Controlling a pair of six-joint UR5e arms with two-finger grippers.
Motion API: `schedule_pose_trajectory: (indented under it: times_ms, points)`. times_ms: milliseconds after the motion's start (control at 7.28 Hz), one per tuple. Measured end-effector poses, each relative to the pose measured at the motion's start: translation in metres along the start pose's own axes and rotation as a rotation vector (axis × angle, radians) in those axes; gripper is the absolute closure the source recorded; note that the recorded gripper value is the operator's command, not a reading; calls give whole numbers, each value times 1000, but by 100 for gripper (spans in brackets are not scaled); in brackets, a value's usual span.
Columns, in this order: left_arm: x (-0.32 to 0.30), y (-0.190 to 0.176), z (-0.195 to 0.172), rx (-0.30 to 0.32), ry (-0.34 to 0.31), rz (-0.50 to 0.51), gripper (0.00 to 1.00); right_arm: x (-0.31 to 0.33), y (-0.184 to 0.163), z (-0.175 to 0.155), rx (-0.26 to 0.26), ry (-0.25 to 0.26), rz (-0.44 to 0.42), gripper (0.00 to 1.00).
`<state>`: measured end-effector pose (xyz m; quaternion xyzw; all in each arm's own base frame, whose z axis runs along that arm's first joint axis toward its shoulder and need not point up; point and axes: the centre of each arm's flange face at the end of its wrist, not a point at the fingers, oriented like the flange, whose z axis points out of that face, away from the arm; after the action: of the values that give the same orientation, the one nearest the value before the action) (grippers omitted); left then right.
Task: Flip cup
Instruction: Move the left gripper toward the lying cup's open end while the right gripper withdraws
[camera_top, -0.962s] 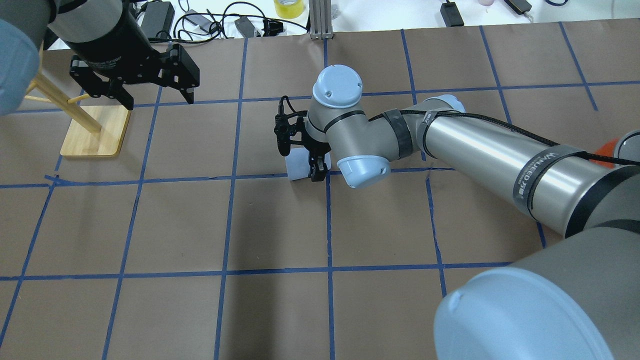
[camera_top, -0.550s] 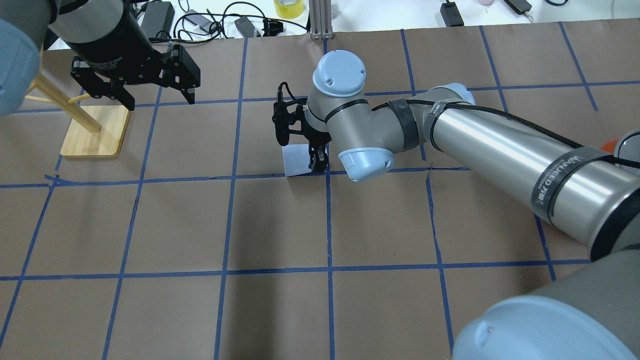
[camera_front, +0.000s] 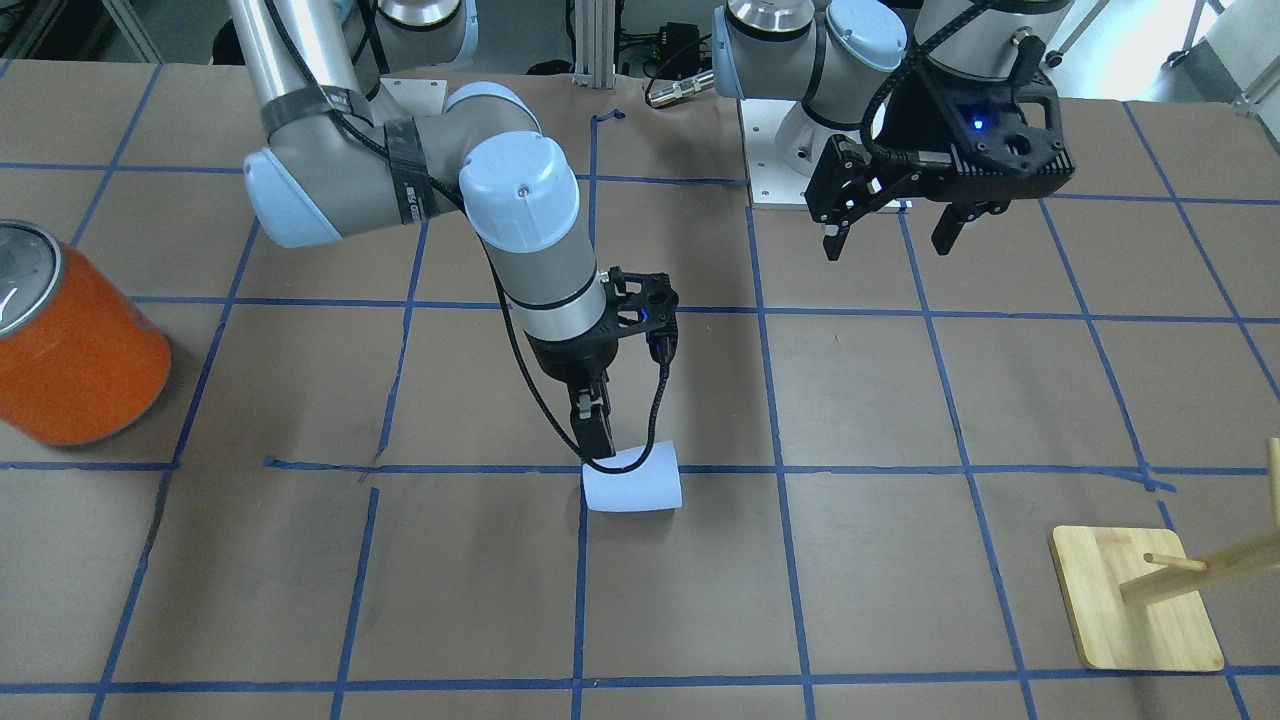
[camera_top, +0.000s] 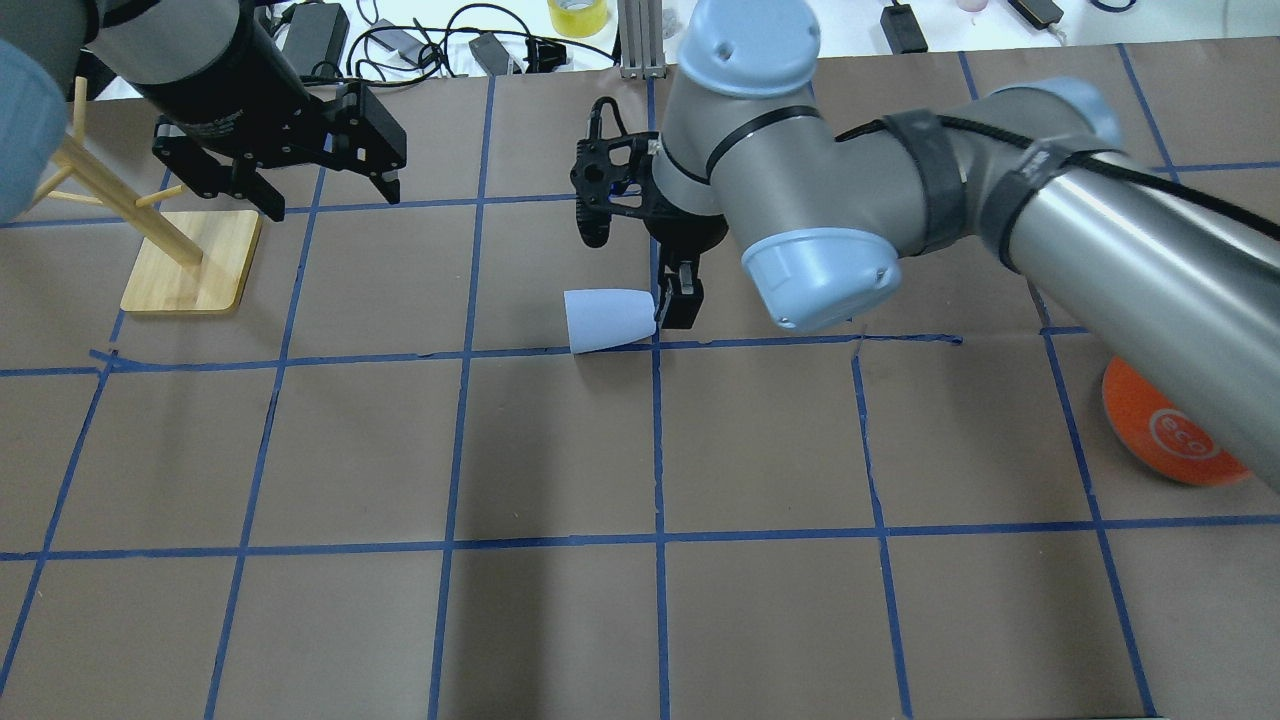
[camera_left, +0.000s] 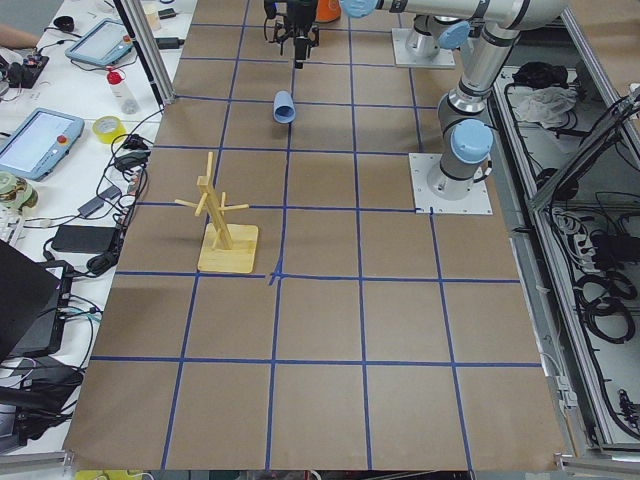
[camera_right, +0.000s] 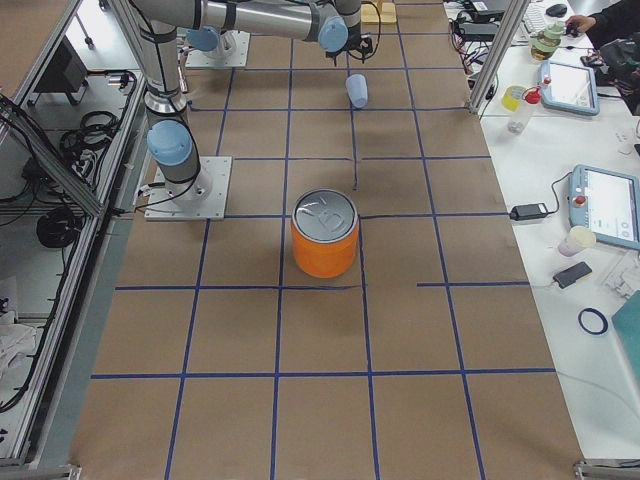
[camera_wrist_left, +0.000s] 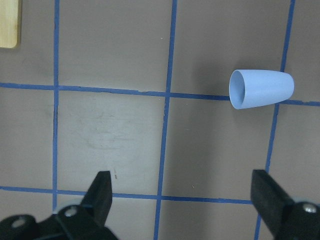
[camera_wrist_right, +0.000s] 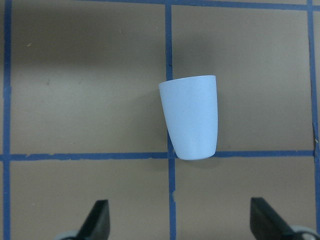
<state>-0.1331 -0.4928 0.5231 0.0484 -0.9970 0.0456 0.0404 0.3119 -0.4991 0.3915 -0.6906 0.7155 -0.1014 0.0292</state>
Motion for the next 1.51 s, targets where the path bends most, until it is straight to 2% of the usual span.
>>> schedule_pose_trajectory:
  times_ms: [275, 550, 824, 962, 1099, 1374, 1511]
  points:
    - [-27, -7, 37, -91, 97, -52, 0, -15, 34, -62, -43, 24, 149, 0]
    - [-45, -11, 86, -178, 222, -91, 0, -21, 60, -99, -111, 93, 300, 0]
    - [-46, -18, 143, -208, 385, -95, 0, -21, 78, -111, -146, 127, 461, 0]
    - [-42, -18, 172, -222, 489, -90, 0, -21, 84, -115, -158, 142, 563, 0]
    - [-38, -17, 195, -238, 564, -99, 0, -22, 87, -119, -166, 160, 690, 0]
    - [-38, -21, 230, -268, 611, -113, 0, -24, 88, -124, -149, 194, 980, 0]
    - [-39, -29, 244, -249, 616, -107, 0, -24, 87, -125, -139, 197, 1065, 0]
